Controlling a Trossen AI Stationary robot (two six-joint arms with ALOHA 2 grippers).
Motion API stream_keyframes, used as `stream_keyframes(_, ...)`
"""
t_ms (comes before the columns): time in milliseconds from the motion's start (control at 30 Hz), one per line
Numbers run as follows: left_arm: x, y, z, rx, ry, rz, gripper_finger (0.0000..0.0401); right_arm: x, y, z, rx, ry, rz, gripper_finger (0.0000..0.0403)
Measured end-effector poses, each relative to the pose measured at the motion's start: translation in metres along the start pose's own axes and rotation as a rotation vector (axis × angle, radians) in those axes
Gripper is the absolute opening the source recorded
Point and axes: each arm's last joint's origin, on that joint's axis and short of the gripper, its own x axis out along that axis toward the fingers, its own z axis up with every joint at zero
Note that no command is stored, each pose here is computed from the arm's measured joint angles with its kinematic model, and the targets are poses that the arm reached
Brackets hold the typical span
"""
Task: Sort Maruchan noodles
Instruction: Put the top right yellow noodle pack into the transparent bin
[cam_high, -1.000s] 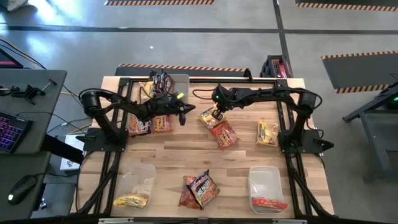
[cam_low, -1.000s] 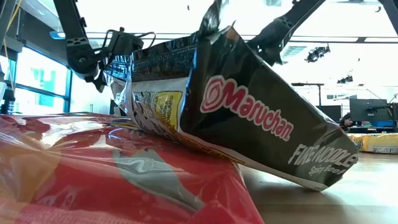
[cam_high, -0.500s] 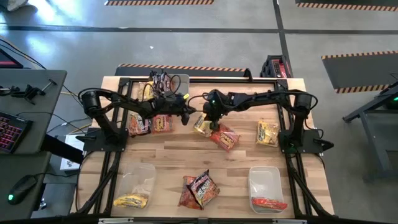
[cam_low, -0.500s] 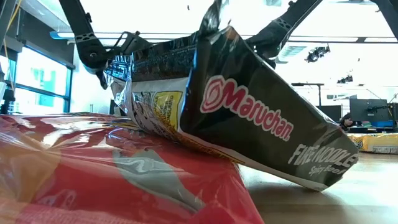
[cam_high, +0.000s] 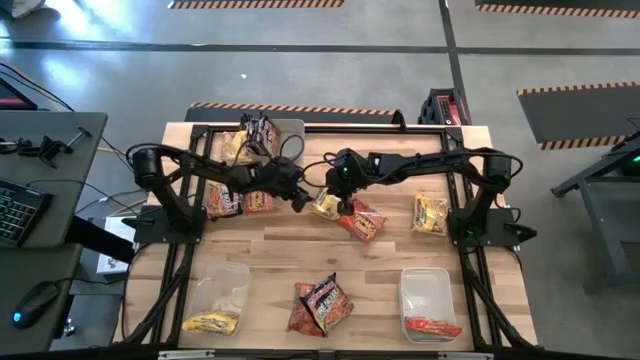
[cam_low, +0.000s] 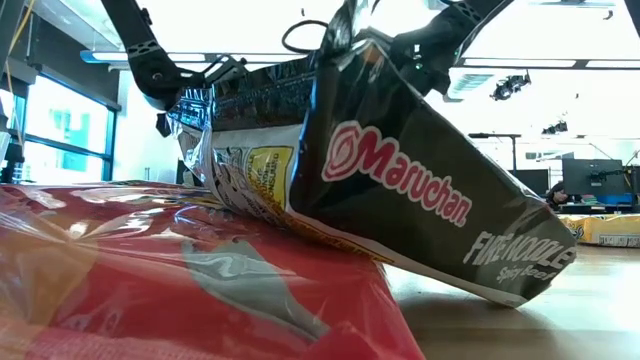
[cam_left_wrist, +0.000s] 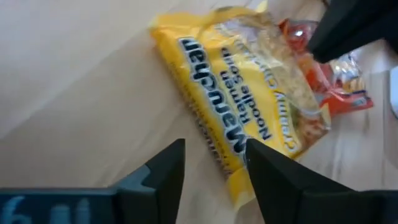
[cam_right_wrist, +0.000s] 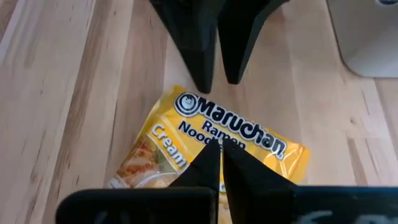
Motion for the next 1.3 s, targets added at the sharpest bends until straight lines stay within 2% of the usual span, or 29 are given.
stream_keyframes(233, 0.001, -0.008, -0.003, 0.034, 0.011, -0.028, 0.0163, 0.0, 0.002, 0.0, -0.003, 0.01, -0.013, 0.0)
stream_keyframes(567, 0.006, -0.006, -0.009, 0.059, 0.044, -0.015, 0.0119, 0.002, 0.014, 0.0, -0.028, 0.038, -0.019, 0.0)
stream_keyframes(767, 0.018, -0.005, -0.012, 0.098, 0.044, -0.079, 0.0103, 0.003, 0.026, 0.002, -0.033, 0.046, 0.0, 0.0)
stream_keyframes(933, 0.025, -0.003, -0.013, 0.108, 0.026, -0.105, 0.0085, 0.004, 0.032, 0.002, -0.003, 0.073, -0.08, 0.0005)
stream_keyframes(1100, 0.023, -0.005, -0.011, 0.14, 0.009, -0.132, 0.0042, 0.004, 0.04, -0.001, 0.045, 0.118, -0.122, 0.0037)
stream_keyframes(1200, 0.023, -0.008, -0.009, 0.147, -0.006, -0.184, 0.001, 0.004, 0.048, -0.004, 0.074, 0.159, -0.143, 0.0076)
stream_keyframes(1300, 0.023, -0.009, -0.007, 0.145, -0.018, -0.197, 0.0005, 0.004, 0.057, -0.006, 0.104, 0.181, -0.181, 0.0122)
